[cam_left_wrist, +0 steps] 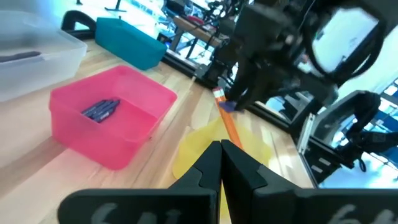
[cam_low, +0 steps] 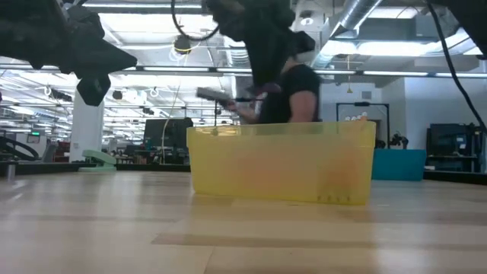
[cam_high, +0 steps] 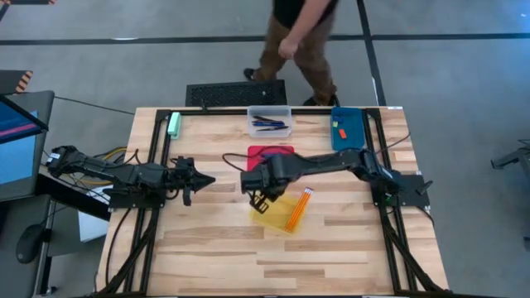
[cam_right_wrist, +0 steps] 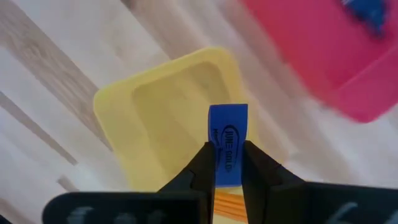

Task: Sort crayons/erasers/pens/pencils in bins
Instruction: Put the blue eraser into the blue bin

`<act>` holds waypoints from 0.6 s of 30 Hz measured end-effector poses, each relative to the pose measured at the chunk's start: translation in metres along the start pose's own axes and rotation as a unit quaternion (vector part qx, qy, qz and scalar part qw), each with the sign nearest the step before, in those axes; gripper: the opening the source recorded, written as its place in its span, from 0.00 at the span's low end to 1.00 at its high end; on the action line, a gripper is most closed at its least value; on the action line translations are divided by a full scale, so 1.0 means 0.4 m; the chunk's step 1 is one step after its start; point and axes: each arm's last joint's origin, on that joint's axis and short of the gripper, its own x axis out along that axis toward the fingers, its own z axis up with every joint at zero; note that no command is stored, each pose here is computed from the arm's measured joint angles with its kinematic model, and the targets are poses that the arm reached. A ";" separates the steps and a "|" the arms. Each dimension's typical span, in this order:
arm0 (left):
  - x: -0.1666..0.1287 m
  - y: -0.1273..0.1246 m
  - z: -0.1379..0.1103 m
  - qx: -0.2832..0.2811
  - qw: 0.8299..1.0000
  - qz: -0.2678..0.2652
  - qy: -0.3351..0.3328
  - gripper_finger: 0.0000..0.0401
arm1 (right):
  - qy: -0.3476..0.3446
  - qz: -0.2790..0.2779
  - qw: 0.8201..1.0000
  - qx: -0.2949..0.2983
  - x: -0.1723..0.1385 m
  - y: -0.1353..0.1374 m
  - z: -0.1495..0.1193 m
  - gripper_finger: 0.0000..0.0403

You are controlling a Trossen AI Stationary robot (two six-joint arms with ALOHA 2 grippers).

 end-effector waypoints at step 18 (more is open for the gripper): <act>-0.005 0.005 0.009 -0.003 0.999 0.039 -0.036 0.00 | -0.030 -0.108 0.993 -0.046 -0.165 -0.397 0.070 0.15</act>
